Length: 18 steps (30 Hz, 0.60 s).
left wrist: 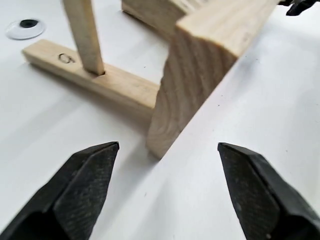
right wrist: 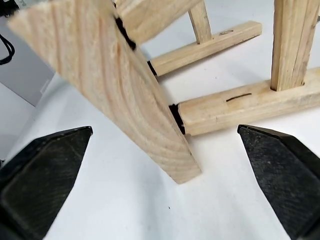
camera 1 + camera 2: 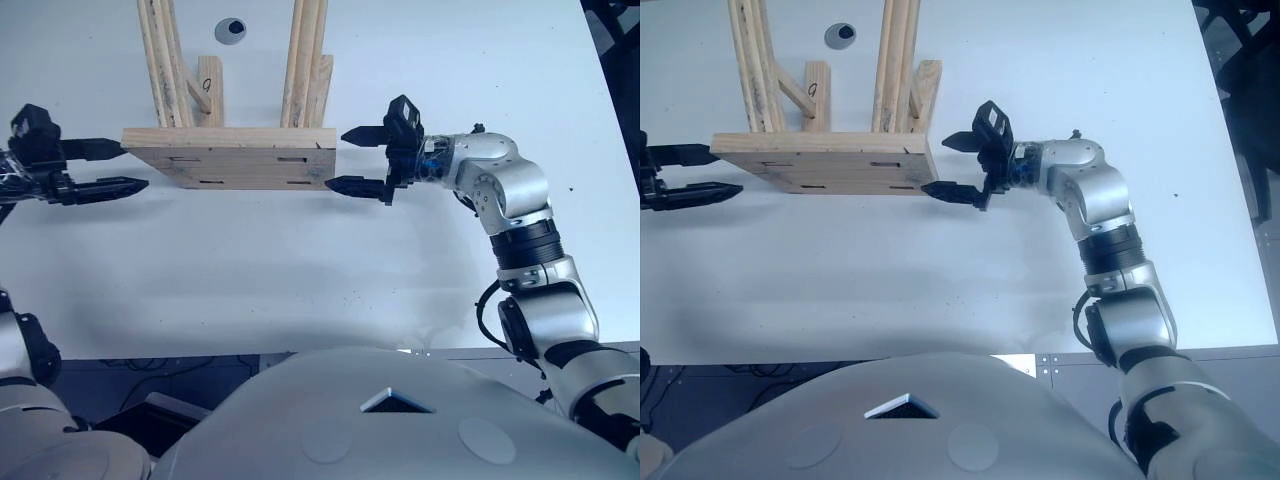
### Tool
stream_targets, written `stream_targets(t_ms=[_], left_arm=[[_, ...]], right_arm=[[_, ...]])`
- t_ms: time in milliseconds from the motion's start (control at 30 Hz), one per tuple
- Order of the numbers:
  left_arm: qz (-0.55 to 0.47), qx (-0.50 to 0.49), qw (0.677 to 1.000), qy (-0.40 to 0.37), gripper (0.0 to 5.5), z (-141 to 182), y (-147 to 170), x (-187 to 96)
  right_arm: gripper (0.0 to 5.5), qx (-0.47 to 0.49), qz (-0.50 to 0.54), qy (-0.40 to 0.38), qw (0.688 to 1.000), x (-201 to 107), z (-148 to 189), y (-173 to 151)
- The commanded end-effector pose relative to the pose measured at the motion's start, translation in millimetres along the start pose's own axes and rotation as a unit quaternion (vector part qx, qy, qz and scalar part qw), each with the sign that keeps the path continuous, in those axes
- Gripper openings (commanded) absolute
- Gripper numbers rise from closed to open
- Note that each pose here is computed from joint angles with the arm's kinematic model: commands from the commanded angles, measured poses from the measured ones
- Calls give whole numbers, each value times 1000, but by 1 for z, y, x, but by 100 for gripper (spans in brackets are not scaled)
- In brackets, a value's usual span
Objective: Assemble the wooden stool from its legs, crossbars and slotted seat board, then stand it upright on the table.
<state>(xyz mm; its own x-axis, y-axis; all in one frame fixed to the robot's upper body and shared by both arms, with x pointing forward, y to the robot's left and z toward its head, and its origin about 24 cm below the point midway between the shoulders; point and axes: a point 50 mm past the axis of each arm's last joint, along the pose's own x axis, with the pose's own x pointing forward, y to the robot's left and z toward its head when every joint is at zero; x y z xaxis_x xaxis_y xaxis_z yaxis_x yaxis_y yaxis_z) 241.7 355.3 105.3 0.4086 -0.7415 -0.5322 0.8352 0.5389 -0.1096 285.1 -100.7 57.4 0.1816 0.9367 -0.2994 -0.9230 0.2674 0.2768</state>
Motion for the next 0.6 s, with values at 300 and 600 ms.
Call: stream_targets(t_ms=[300, 600], left_arm=[[7, 13, 999, -50, 369, -8, -12, 36], [-20, 31, 998, -47, 341, -8, -13, 50]], right_arm=[[376, 6, -1, 39, 999, 10, -2, -5], [238, 35, 31, 17, 999, 10, 4, -1]])
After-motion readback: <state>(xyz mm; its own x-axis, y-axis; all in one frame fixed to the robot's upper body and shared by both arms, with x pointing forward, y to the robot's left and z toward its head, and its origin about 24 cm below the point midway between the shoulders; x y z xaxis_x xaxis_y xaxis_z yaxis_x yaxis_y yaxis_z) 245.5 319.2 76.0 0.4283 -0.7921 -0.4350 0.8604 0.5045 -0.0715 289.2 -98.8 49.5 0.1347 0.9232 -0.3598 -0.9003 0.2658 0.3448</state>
